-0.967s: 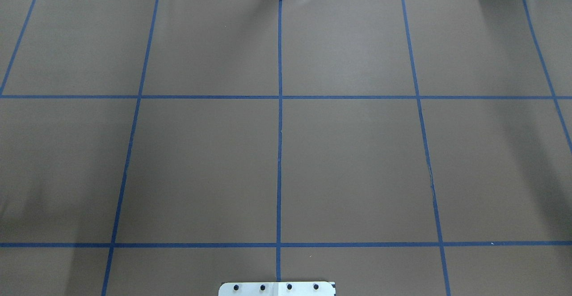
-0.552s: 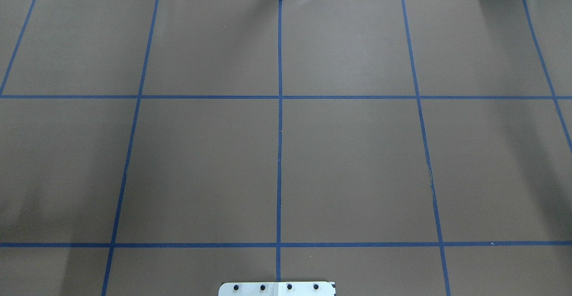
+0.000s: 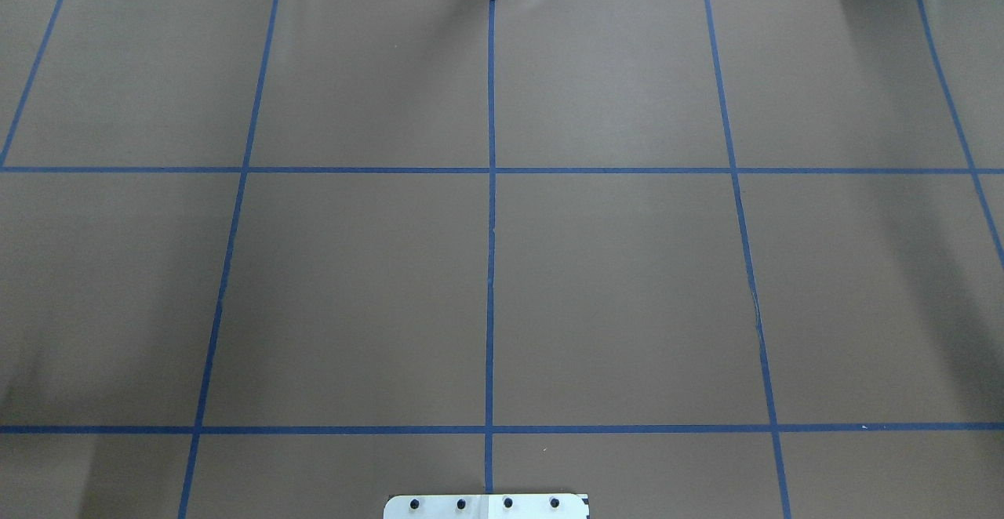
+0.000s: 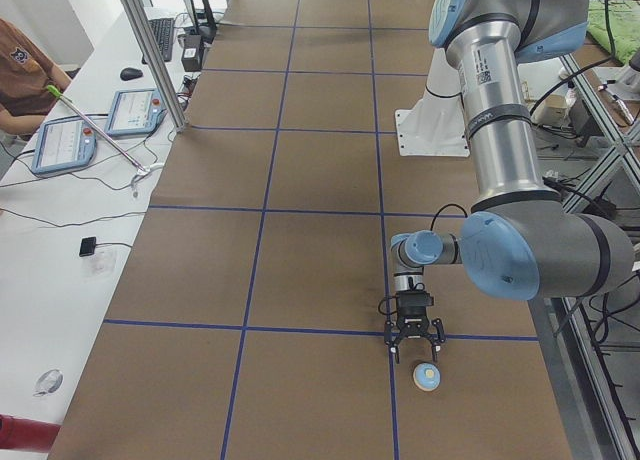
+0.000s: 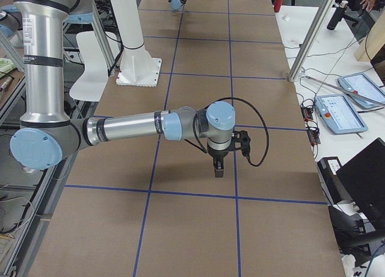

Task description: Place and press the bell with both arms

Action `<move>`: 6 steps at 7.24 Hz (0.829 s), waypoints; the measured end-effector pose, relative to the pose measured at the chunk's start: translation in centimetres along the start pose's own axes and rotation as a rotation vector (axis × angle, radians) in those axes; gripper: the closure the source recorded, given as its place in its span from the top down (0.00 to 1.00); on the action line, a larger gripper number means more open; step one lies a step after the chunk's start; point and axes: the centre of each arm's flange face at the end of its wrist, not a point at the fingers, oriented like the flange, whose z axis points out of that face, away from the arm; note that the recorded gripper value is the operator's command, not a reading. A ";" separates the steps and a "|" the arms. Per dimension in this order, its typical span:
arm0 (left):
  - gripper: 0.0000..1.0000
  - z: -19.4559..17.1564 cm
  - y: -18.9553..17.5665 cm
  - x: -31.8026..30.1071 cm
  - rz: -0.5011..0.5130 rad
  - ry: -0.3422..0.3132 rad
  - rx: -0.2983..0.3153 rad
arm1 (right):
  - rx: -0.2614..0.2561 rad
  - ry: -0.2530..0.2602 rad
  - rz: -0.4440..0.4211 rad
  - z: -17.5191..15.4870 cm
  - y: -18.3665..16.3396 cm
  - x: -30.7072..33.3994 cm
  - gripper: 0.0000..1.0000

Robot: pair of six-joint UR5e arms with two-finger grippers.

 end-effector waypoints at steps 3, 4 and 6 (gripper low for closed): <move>1.00 0.9 0.7 -0.4 0.002 0.007 0.007 | 0.001 -0.001 -0.001 0.0 0.0 0.0 1.00; 1.00 1.0 0.7 -0.5 0.001 0.007 0.008 | 0.001 -0.001 -0.001 0.0 0.0 0.0 1.00; 1.00 1.0 0.9 -0.9 -0.003 -0.004 0.010 | 0.000 -0.001 0.000 0.0 0.0 0.0 1.00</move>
